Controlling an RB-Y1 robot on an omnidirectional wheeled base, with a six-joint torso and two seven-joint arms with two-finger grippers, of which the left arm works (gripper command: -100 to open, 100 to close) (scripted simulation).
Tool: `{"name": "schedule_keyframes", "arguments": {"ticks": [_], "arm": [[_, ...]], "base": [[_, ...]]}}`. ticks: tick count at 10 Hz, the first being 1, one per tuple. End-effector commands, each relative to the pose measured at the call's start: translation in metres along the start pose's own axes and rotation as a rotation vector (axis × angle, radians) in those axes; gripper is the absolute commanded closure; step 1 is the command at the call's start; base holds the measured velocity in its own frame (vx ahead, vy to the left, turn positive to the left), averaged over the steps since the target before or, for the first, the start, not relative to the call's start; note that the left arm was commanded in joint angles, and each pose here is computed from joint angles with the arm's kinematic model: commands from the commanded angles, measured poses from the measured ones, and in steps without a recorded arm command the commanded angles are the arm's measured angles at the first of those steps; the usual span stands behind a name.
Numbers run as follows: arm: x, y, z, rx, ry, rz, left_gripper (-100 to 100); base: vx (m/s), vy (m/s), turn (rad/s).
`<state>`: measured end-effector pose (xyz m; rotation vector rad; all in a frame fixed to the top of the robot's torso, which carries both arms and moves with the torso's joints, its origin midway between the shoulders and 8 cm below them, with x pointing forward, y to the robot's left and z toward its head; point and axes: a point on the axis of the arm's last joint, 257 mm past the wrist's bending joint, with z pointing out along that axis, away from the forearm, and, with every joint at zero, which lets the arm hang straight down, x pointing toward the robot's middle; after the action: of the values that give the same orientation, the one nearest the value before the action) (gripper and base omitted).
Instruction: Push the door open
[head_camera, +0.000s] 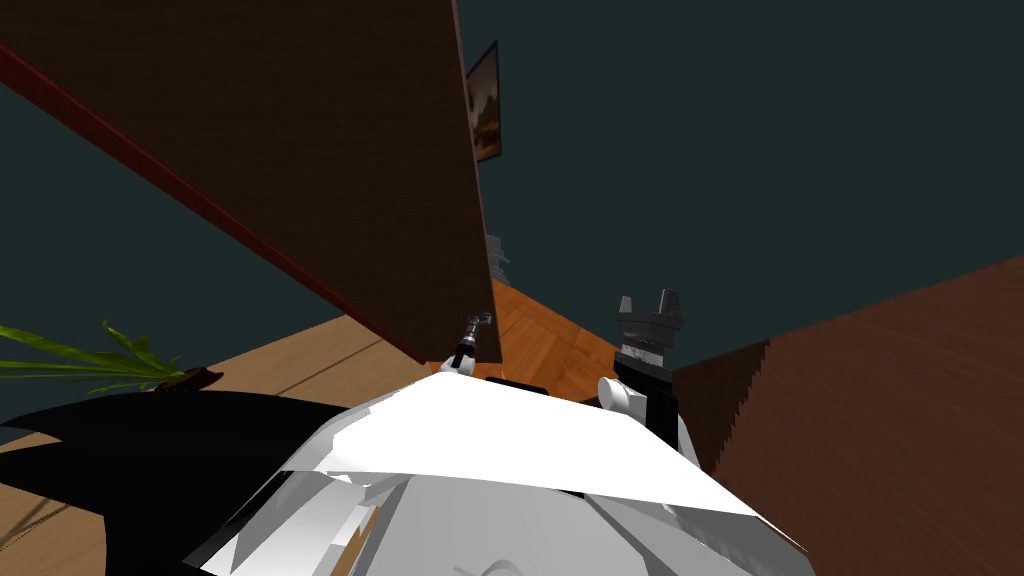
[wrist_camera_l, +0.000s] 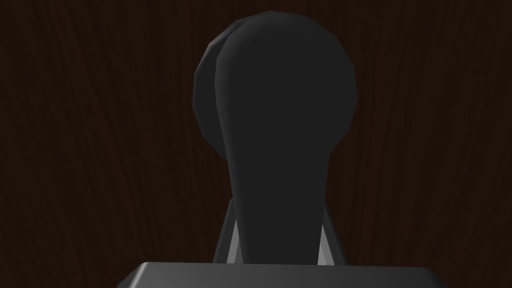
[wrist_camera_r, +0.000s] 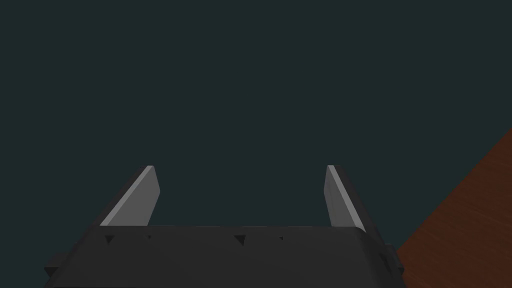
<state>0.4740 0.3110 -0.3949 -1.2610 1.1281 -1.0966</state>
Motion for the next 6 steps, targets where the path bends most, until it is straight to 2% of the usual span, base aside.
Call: {"name": "schedule_keyframes", "arguments": {"ticks": [1, 2, 3, 6], "arm": [[-0.015, -0.008, 0.0017, 0.016, -0.024, 0.011, 100], [-0.022, -0.008, 0.0016, 0.017, -0.052, 0.012, 100], [-0.024, -0.008, 0.0015, 0.017, -0.059, 0.012, 100], [-0.034, -0.008, 0.0001, 0.017, -0.106, 0.008, 100]], "base": [[0.172, -0.027, 0.047], [0.167, 0.0, 0.104], [0.199, -0.039, 0.131], [0.226, -0.07, 0.111]]}}
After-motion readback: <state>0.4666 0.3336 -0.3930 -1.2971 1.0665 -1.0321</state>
